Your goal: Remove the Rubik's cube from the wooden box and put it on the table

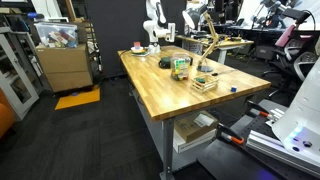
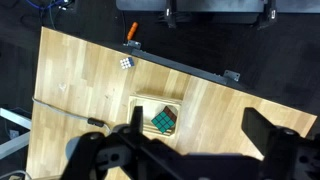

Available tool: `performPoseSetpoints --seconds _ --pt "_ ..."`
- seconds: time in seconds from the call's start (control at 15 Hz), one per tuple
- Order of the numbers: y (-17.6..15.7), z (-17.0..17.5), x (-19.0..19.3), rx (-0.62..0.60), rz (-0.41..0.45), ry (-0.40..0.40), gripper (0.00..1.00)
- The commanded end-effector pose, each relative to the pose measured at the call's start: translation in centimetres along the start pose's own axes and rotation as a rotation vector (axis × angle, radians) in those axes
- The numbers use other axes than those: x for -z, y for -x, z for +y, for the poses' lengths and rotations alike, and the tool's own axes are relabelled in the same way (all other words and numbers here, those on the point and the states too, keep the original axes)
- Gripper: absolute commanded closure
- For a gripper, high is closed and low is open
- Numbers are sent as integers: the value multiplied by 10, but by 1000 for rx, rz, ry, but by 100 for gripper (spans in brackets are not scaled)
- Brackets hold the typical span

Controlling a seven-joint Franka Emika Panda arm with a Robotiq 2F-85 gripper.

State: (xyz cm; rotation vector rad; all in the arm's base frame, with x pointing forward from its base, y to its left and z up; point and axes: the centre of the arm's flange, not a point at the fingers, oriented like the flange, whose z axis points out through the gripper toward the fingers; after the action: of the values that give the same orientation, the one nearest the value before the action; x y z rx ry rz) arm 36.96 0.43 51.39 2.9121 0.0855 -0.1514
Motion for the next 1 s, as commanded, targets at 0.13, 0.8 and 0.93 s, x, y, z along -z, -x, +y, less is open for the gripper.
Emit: performPoseSetpoints --seconds 0.13,0.8,0.93 --pt "-13 3 -12 -3 -8 13 0" --pt "-75 4 -63 -98 28 -44 0" --pt "-79 7 -64 -112 26 -47 0"
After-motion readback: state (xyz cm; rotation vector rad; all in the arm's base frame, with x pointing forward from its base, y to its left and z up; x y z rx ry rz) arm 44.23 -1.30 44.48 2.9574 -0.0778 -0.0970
